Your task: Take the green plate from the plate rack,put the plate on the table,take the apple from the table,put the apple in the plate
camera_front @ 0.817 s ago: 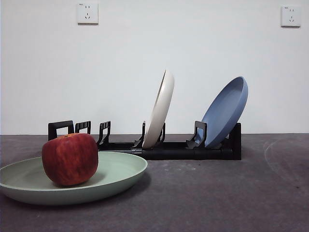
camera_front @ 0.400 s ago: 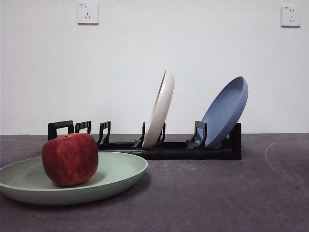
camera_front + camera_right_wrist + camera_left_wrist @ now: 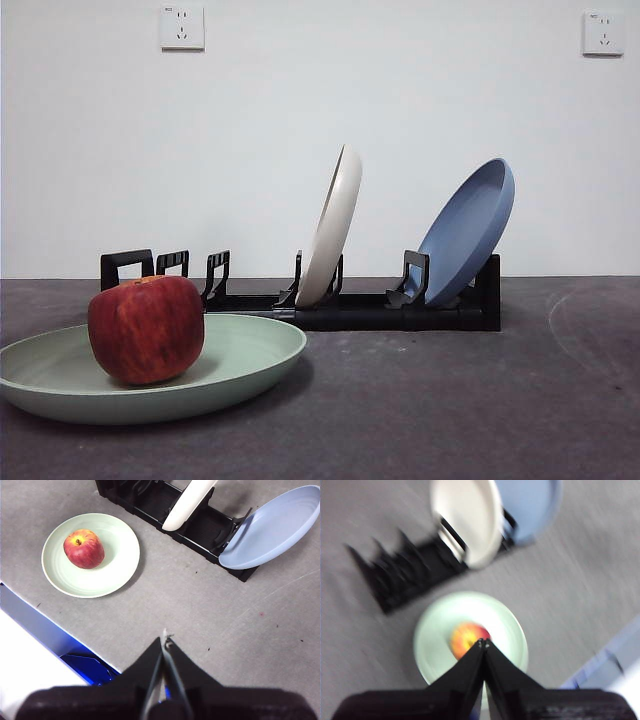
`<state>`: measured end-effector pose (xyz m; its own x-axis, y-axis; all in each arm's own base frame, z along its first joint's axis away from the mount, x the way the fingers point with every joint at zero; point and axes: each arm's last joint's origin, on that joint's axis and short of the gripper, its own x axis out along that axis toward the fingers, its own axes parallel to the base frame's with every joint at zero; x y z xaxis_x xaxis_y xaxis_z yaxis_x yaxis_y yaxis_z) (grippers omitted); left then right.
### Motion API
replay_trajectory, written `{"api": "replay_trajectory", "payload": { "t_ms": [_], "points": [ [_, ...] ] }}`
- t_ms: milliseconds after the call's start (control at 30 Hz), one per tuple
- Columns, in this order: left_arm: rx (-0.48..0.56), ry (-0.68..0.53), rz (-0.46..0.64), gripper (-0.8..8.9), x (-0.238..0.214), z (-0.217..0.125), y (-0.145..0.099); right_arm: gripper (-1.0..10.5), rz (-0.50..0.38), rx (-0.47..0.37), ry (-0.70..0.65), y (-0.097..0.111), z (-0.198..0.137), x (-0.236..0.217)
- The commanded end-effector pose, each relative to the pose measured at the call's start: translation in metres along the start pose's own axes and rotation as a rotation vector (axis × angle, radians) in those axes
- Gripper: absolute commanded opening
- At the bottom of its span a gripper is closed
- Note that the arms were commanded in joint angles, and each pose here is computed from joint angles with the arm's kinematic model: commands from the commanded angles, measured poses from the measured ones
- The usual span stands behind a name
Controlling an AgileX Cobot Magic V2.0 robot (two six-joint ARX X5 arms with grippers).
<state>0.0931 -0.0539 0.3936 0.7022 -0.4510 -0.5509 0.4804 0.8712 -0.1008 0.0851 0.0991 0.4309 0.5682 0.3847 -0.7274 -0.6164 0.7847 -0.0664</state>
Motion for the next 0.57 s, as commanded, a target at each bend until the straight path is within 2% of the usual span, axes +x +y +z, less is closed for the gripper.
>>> {"api": "replay_trajectory", "payload": {
  "t_ms": [33,133,233,367,567],
  "points": [
    [-0.024,-0.160,0.080,-0.03,-0.005,-0.001,0.014,0.0,-0.009,-0.002,0.029,0.000,-0.003,0.002],
    [-0.047,-0.427,0.127,-0.04,0.000,-0.021,0.028,0.0,-0.009,-0.002,0.029,0.000,-0.003,0.002],
    [0.002,-0.606,0.125,-0.03,0.024,-0.065,0.040,0.0,-0.009,-0.002,0.029,0.000,-0.003,0.002],
    [0.037,-0.710,0.163,-0.03,0.049,-0.105,0.050,0.0,-0.009,-0.002,0.029,0.000,-0.003,0.002],
    [0.031,-0.747,0.233,-0.03,0.081,-0.153,0.061,0.0,-0.009,-0.002,0.029,0.000,-0.003,0.002]
  ]
}}
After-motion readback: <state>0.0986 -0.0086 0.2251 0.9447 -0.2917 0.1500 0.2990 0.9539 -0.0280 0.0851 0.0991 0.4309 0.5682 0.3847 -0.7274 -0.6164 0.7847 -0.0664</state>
